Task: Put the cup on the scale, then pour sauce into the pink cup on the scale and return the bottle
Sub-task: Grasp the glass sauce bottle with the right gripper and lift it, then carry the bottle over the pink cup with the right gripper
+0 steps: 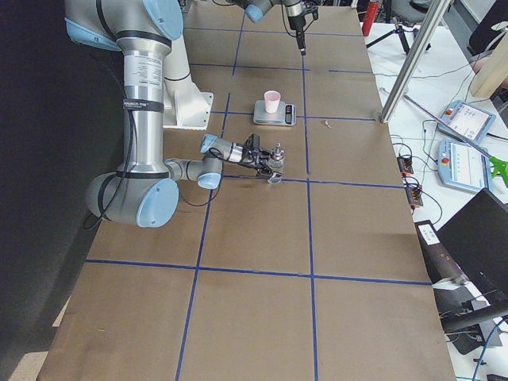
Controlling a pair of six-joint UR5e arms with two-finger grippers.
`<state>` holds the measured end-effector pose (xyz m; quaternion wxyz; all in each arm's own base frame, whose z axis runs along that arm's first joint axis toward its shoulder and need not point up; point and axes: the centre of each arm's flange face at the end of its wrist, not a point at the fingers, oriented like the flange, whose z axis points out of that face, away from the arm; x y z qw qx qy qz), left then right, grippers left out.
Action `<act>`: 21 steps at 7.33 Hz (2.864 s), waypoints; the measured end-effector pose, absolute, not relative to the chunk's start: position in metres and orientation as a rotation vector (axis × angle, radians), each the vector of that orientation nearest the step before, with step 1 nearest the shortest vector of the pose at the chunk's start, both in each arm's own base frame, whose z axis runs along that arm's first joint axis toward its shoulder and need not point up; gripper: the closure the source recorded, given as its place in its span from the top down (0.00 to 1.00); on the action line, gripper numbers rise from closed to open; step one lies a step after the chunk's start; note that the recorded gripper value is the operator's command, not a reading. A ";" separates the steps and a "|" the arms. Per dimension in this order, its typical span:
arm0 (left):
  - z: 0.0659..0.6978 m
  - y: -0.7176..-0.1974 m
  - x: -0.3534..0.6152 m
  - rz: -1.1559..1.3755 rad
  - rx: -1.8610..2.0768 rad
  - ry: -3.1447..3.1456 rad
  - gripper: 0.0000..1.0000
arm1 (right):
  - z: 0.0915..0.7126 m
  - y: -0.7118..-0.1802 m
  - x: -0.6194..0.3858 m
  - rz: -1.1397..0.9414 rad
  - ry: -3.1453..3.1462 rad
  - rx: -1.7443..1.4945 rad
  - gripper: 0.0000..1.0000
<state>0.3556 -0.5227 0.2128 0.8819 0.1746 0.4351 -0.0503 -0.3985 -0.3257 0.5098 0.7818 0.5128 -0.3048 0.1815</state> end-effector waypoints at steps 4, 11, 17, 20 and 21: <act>0.213 -0.522 0.356 -0.104 0.362 0.906 0.67 | 0.468 -0.343 -0.400 0.211 -0.608 1.231 0.00; 0.215 -0.523 0.356 -0.105 0.360 0.903 0.67 | 0.390 -0.359 -0.437 0.222 -0.850 1.182 0.00; 0.211 -0.522 0.350 -0.106 0.369 0.911 0.67 | 0.323 -0.370 -0.474 -0.115 -0.482 1.255 0.00; 0.211 -0.522 0.350 -0.104 0.369 0.914 0.67 | 0.287 -0.373 -0.504 -0.378 -0.163 1.216 0.00; 0.211 -0.522 0.350 -0.104 0.369 0.914 0.67 | 0.283 -0.369 -0.512 -0.482 -0.062 1.218 0.00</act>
